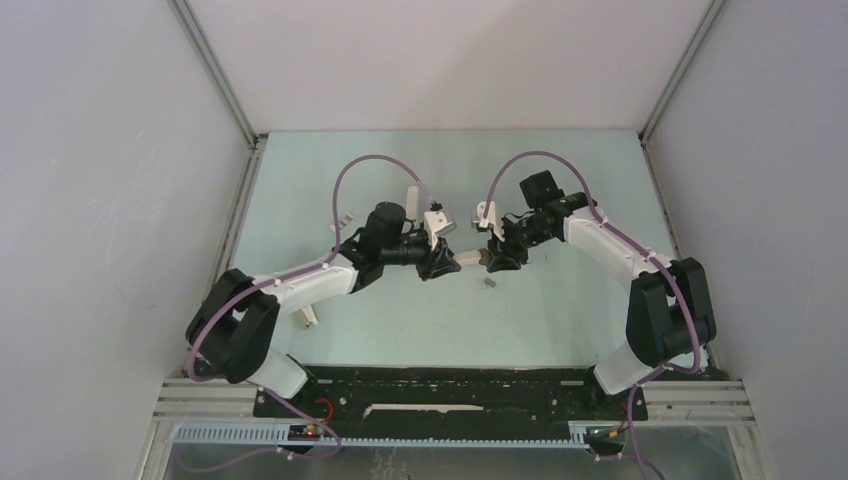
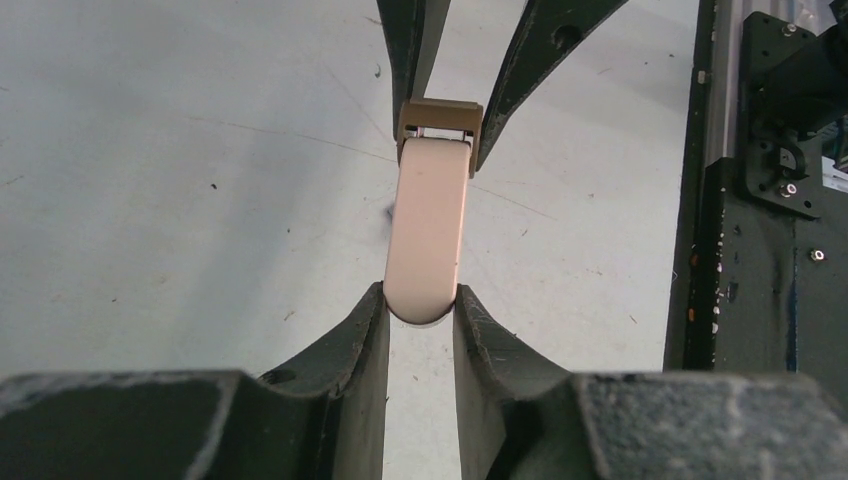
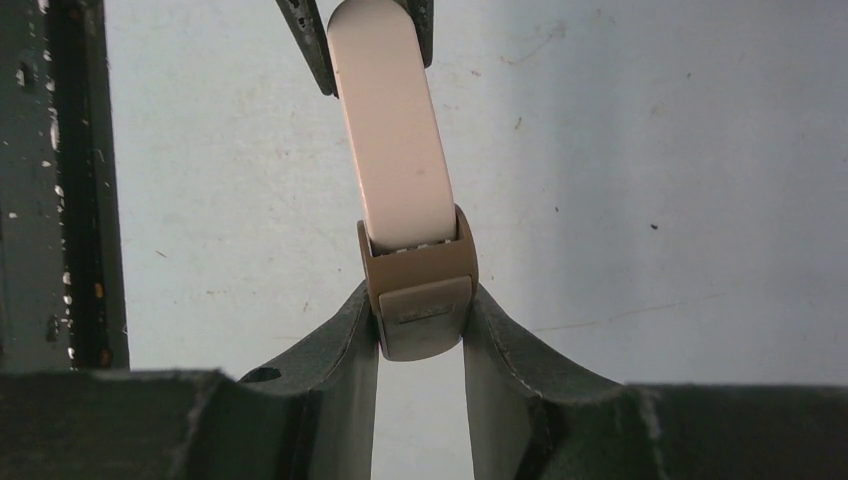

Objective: Unload the staples from the stapler
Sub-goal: Unload the staple at the center of the board.

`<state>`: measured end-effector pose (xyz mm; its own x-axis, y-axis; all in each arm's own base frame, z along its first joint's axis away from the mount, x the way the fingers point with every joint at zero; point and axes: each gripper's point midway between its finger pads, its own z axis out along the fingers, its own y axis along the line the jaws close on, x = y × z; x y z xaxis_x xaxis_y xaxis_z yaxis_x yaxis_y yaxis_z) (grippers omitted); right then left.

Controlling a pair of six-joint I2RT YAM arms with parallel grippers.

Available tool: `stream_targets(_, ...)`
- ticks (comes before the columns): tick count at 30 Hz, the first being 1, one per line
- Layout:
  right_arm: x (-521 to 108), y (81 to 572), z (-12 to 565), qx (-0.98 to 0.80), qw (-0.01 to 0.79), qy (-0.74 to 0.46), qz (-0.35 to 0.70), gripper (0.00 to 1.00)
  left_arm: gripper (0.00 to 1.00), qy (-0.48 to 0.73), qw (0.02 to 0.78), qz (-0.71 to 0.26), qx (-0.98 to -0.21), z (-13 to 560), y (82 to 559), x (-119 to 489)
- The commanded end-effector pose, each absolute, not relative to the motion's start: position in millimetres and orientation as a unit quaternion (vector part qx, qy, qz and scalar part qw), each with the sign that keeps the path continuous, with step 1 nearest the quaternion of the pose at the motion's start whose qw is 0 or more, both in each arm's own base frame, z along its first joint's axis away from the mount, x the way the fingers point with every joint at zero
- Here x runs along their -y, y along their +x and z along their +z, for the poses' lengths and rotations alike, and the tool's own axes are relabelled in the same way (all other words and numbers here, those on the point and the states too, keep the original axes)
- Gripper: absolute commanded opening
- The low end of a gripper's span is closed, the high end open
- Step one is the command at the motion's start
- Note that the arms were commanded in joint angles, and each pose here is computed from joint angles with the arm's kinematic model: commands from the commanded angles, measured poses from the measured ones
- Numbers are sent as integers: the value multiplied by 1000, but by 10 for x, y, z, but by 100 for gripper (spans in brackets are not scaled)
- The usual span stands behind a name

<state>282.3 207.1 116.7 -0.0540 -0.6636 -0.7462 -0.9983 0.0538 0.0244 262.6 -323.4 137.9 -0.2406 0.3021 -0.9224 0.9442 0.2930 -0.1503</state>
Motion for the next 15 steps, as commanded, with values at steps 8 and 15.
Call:
stream_targets(8, -1695, 2952, 1156, -710, 270, -606, 235, 4, 0, 438, 369, -353, -740, 1150, 2713, 3115)
stream_targets(15, -1967, 2741, 1366, -697, 265, -574, 339, 3, 0, 383, 372, -427, -730, 1457, 2617, 3275)
